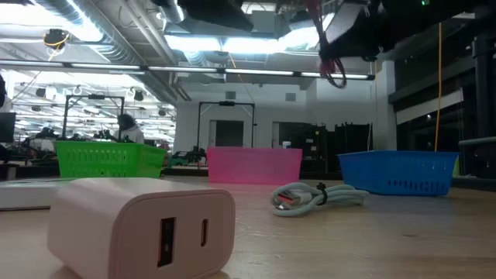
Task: Pick and place items into bin
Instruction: Put the pink charger cable into the blue basket
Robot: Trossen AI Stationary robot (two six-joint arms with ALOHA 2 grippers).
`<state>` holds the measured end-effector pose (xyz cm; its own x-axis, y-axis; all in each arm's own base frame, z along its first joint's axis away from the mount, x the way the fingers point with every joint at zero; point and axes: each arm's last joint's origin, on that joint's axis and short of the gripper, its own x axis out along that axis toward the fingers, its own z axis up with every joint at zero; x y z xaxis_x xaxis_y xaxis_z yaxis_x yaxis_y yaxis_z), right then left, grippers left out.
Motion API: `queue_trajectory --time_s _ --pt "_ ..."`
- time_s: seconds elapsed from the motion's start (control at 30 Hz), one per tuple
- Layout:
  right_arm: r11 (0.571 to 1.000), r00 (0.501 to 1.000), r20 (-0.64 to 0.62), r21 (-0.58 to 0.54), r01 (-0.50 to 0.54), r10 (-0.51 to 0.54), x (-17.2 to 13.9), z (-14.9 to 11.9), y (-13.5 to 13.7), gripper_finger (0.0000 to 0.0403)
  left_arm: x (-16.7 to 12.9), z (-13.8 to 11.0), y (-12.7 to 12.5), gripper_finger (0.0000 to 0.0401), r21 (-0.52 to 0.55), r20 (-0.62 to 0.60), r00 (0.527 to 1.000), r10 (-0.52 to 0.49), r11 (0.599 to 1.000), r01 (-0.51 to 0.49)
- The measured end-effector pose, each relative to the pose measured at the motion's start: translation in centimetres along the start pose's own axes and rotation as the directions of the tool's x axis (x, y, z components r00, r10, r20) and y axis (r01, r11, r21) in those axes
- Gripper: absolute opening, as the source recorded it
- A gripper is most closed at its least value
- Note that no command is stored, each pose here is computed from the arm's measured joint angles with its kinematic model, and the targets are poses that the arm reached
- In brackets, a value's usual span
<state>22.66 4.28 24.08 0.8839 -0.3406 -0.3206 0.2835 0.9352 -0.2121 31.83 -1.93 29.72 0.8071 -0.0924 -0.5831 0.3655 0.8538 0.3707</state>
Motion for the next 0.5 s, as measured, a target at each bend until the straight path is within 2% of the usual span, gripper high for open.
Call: queue_trajectory --time_s 0.17,0.33,0.5 --pt "0.996 0.988 -0.151 0.072 0.042 -0.031 -0.1 -0.8 -0.6 0.0 0.9 -1.8 -0.6 0.0002 -0.013 -0.007 1.0 0.008 1.0 -0.008" --pt "0.977 0.941 -0.331 0.166 0.131 -0.07 -0.8 -0.9 -1.4 0.0 1.7 -3.6 -0.6 0.0002 -0.058 -0.007 0.999 0.036 0.998 -0.036" --pt "0.953 0.901 -0.424 0.228 0.201 -0.089 -1.4 -1.2 -1.8 0.0 2.3 -4.8 -1.1 0.0003 -0.05 0.031 0.998 0.06 0.997 -0.058"
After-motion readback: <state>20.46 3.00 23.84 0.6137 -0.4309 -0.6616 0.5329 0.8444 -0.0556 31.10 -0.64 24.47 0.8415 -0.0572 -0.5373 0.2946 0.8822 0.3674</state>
